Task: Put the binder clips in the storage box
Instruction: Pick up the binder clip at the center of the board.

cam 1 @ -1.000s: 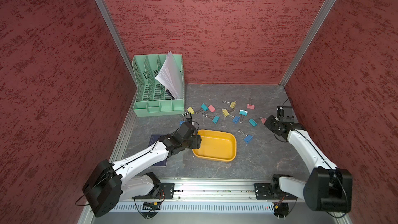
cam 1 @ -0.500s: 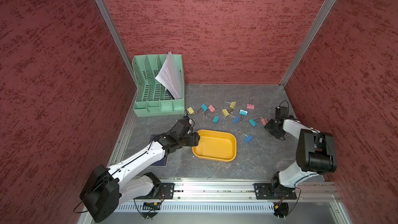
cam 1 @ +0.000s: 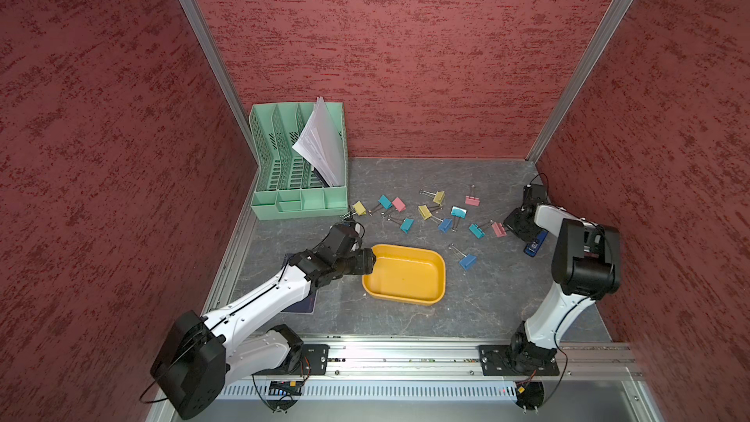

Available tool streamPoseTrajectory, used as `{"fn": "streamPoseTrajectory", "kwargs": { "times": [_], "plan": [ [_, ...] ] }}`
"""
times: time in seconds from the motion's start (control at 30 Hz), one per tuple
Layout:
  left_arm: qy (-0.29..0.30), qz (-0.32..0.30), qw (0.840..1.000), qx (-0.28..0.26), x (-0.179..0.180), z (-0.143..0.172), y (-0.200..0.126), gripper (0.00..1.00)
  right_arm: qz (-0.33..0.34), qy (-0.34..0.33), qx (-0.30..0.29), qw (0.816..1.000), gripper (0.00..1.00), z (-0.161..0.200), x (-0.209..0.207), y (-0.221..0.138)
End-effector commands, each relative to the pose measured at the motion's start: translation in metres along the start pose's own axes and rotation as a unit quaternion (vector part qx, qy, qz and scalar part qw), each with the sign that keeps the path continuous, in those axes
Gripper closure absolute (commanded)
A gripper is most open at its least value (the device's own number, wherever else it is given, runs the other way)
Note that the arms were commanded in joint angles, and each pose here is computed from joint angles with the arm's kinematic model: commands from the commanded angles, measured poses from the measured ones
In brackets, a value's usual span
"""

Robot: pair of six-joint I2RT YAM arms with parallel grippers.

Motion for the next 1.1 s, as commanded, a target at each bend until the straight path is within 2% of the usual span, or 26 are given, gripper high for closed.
{"fn": "streamPoseTrajectory", "kwargs": {
  "times": [0.0,0.2,0.5,0.67,0.8,0.93,1.07],
  "plan": [
    [0.001,0.0,1.0,-0.005,0.0,-0.005,-0.002,0.24,0.025,-0.005,0.012,1.0,1.0,-0.01,-0.001,0.009],
    [-0.004,-0.002,1.0,-0.006,0.004,-0.006,-0.002,0.24,0.016,-0.018,0.022,0.999,1.0,-0.018,0.003,0.021],
    [-0.005,-0.008,1.0,-0.004,0.006,-0.009,0.0,0.24,-0.041,-0.061,0.049,0.996,0.9,-0.043,0.032,0.027],
    [-0.005,-0.007,1.0,-0.001,0.007,-0.008,0.002,0.24,-0.092,-0.085,0.055,0.991,0.71,-0.058,0.056,0.018],
    [-0.008,-0.004,1.0,0.0,0.008,-0.006,0.001,0.24,-0.088,-0.089,0.016,0.992,0.44,-0.061,0.051,-0.013],
    [-0.01,0.004,1.0,0.0,0.008,-0.005,-0.001,0.24,-0.104,-0.097,-0.008,0.99,0.36,-0.048,0.046,-0.043],
    [-0.008,0.01,1.0,-0.002,0.007,-0.004,-0.003,0.24,-0.118,-0.107,-0.009,0.987,0.28,-0.026,0.041,-0.055]
  ]
}}
Point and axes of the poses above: each gripper's point midway between its finger pads, its own y axis out along the fingers, its own x axis along the line the jaws close on, z = x × y, the point moved 8 cm from there along -y, back along the fingers, and after that the axes turned 13 degrees about -y, right-handed, at the moved point
